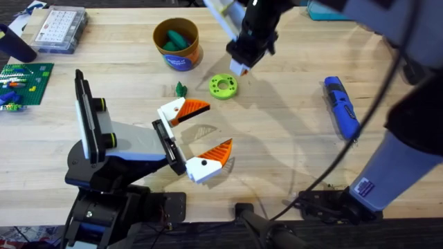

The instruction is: Pick up the gripper from the table and insert it into the empty holder that is missing its gripper. Then pick up a screw, insert it into the mounting hole, and use the screwdriver to tighten it. Finally, clean up the table by picking up the vegetable and placing it into the bucket.

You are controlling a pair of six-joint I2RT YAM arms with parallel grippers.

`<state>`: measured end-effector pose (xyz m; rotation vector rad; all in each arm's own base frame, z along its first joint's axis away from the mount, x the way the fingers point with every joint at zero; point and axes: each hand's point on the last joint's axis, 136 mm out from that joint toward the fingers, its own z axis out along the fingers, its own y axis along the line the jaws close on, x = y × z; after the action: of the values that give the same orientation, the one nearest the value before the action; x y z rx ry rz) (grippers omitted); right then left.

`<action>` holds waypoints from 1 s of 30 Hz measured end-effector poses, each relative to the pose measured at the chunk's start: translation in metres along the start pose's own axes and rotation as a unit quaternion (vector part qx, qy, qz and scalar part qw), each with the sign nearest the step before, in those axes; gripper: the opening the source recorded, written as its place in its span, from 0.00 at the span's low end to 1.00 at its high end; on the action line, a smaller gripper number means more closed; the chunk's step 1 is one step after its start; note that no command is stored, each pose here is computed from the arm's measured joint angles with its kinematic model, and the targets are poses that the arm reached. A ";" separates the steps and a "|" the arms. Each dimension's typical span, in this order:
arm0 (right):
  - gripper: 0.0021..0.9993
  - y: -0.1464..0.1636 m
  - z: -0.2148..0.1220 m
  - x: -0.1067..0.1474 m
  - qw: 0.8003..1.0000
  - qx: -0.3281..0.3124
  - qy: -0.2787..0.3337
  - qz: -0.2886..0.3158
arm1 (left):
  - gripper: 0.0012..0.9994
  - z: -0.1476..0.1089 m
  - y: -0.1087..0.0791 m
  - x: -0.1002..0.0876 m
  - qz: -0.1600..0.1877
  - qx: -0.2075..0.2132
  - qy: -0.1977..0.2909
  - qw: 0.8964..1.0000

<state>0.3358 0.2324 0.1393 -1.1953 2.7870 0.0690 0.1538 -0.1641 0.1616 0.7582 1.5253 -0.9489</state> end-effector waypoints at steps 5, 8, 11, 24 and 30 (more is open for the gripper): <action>0.00 0.000 -0.008 -0.002 1.000 0.001 -0.009 0.000 | 0.99 0.000 0.000 0.000 0.000 0.000 -0.001 1.000; 0.00 0.002 -0.001 -0.003 1.000 -0.007 -0.002 0.000 | 0.99 0.000 0.000 0.000 0.000 0.000 0.000 1.000; 0.00 0.006 0.002 -0.003 1.000 -0.020 -0.001 0.000 | 0.99 0.000 0.000 0.000 0.000 0.000 0.000 1.000; 0.94 0.013 0.001 0.006 0.999 -0.038 0.017 -0.013 | 0.99 0.000 0.000 0.000 0.000 0.000 0.000 1.000; 1.00 0.016 -0.017 0.015 0.999 -0.038 0.013 -0.008 | 0.99 0.000 0.000 0.000 0.000 0.000 0.000 1.000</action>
<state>0.3127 0.2310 0.1542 -1.2455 2.8201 0.1610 0.1538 -0.1640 0.1618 0.7579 1.5243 -0.9487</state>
